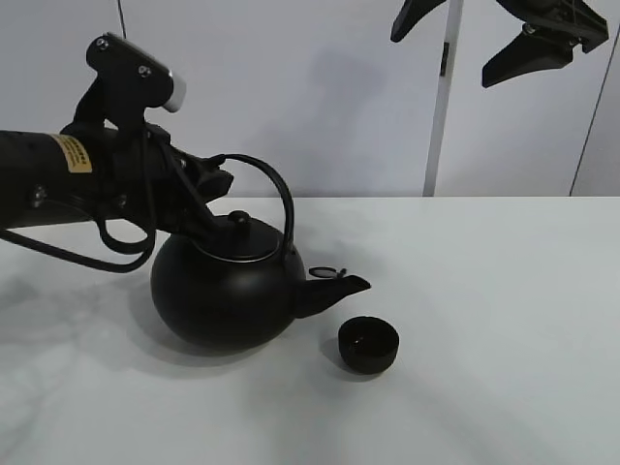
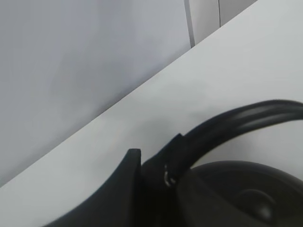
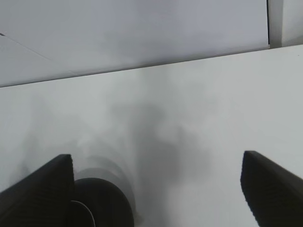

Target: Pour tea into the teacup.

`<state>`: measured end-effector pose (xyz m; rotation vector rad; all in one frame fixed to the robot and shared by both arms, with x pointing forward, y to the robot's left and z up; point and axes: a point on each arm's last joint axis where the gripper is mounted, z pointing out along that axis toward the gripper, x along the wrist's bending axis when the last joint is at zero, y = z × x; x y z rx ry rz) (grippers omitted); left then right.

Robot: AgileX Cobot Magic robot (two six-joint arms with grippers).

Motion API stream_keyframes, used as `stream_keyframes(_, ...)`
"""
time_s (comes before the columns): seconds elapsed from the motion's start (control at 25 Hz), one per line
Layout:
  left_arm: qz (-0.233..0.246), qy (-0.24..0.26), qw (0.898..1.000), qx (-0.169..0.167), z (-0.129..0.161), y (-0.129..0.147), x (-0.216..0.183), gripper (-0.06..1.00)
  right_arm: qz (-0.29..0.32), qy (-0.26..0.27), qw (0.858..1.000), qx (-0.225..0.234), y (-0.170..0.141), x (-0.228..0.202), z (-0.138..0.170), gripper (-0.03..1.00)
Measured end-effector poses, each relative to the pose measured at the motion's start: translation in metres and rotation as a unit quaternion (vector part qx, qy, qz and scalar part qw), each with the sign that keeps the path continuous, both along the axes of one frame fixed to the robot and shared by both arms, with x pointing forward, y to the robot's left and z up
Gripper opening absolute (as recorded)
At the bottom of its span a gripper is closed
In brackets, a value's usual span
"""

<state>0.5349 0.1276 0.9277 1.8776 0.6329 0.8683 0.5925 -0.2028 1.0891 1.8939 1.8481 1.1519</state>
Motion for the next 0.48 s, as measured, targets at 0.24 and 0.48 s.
stream_keyframes(0.24, -0.004, 0.001, 1.000, 0.006, 0.0016, -0.0030, 0.0016, 0.11, 0.000, 0.000, 1.000, 0.000, 0.0000, 0.0000, 0.0000, 0.66)
stream_keyframes(0.48, -0.004, 0.004, 1.000, 0.010, 0.0006, -0.0029, 0.0015, 0.11, 0.000, 0.000, 1.000, 0.000, 0.0000, 0.0000, 0.0000, 0.66)
